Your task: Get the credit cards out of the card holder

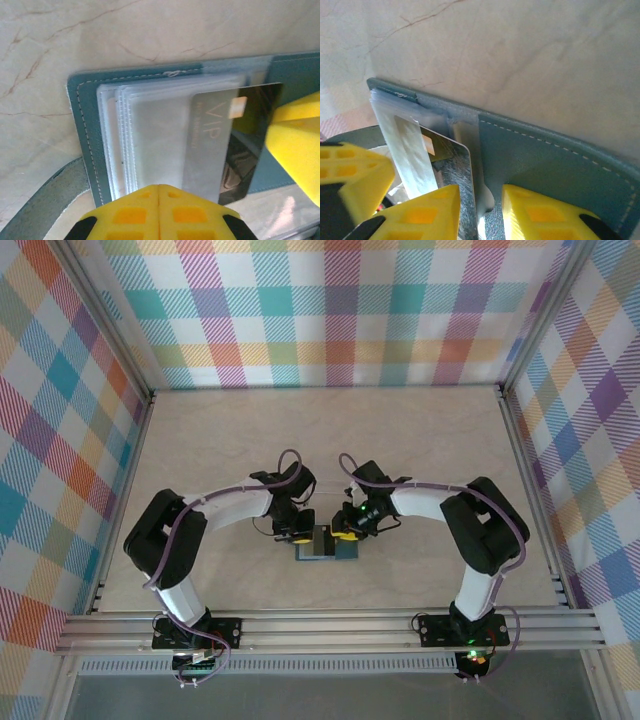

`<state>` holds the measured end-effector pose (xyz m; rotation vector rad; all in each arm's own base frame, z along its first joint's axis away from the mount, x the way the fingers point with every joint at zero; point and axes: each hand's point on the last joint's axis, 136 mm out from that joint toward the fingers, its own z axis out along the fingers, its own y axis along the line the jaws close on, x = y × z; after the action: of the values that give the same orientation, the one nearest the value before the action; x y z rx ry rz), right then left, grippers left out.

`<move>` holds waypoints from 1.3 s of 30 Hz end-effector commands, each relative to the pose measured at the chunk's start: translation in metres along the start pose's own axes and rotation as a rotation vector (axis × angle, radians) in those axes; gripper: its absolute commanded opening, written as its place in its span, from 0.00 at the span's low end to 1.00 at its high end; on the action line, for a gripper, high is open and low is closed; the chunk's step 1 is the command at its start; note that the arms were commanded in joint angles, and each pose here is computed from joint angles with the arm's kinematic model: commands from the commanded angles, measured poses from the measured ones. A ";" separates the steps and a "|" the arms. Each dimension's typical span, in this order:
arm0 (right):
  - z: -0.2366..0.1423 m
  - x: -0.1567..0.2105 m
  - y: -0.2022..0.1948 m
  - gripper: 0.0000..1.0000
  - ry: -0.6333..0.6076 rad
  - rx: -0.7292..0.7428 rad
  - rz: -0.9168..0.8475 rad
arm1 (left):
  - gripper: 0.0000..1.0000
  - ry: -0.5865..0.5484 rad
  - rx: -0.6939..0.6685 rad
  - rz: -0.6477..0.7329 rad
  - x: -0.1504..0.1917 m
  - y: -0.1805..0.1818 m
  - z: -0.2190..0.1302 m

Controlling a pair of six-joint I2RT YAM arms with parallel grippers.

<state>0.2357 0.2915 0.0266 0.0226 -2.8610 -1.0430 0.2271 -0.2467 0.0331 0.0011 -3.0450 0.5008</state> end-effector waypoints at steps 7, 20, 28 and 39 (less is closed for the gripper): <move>0.007 0.007 0.012 0.26 0.063 -0.130 -0.018 | 0.06 0.082 -0.124 0.024 0.017 0.027 0.017; 0.016 0.010 0.007 0.26 0.088 -0.152 0.004 | 0.06 0.092 -0.121 0.018 0.019 0.028 0.024; 0.013 0.008 0.013 0.17 0.062 -0.196 0.001 | 0.05 0.097 -0.119 0.013 0.021 0.029 0.025; -0.010 0.010 -0.007 0.04 0.003 -0.011 -0.012 | 0.06 0.059 -0.095 0.014 0.017 0.023 0.014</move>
<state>0.2292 0.2967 0.0328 0.0392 -2.7852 -1.2042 0.2241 -0.2446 0.0275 -0.0385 -3.0333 0.4727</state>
